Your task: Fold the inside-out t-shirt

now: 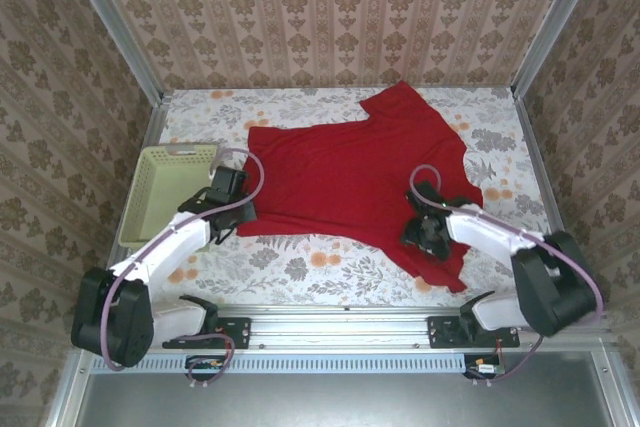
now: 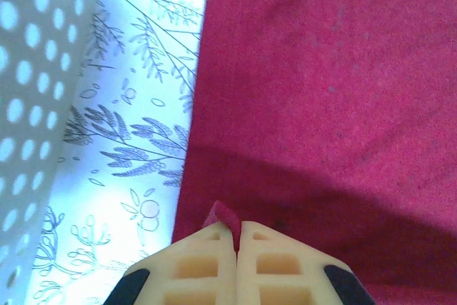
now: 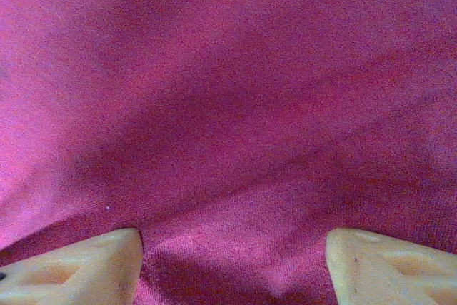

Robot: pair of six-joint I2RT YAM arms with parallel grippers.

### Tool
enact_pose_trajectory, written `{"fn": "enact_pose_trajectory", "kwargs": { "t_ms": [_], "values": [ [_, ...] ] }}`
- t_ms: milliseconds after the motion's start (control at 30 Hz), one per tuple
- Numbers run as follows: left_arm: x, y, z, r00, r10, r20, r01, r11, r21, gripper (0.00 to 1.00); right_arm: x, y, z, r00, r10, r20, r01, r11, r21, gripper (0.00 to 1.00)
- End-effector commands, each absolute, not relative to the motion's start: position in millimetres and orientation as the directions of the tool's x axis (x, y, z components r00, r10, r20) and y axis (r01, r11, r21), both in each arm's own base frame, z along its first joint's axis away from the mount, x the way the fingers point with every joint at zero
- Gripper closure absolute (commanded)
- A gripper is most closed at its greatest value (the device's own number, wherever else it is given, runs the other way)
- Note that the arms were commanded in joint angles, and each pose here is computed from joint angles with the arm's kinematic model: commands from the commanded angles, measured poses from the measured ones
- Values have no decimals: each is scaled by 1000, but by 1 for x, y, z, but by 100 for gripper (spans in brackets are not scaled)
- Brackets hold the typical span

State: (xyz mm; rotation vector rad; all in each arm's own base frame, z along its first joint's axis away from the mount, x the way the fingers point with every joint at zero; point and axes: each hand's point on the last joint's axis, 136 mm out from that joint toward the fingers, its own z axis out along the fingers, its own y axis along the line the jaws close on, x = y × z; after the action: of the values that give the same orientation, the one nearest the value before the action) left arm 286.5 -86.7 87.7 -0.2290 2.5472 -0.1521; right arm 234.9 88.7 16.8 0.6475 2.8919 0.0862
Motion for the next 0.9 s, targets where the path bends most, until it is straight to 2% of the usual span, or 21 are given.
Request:
{"fn": "enact_pose_trajectory", "kwargs": {
  "t_ms": [0, 200, 367, 600, 733, 867],
  "values": [
    [285, -72, 89, -822, -218, -526, -167, 975, -143, 100, 280, 116, 23, -912, 356, -202, 328, 931, 159, 32],
    [292, -54, 92, -813, -267, -517, -217, 964, -155, 100, 296, 118, 55, -928, 272, -255, 258, 962, 90, 33],
    [304, -59, 88, -826, -262, -500, -208, 965, -161, 100, 258, 92, 76, -933, 242, -267, 254, 967, -9, 33],
    [309, -61, 85, -828, -256, -499, -201, 966, -162, 100, 183, 52, 63, -877, 408, -253, 426, 905, -19, 35],
    [309, -63, 83, -829, -259, -495, -197, 965, -175, 100, 176, 32, 58, -824, 487, -288, 520, 853, -46, 35],
    [307, -64, 81, -832, -260, -490, -197, 964, -178, 100, 179, 32, 42, -778, 571, -262, 587, 809, 22, 36]
  ]
}}
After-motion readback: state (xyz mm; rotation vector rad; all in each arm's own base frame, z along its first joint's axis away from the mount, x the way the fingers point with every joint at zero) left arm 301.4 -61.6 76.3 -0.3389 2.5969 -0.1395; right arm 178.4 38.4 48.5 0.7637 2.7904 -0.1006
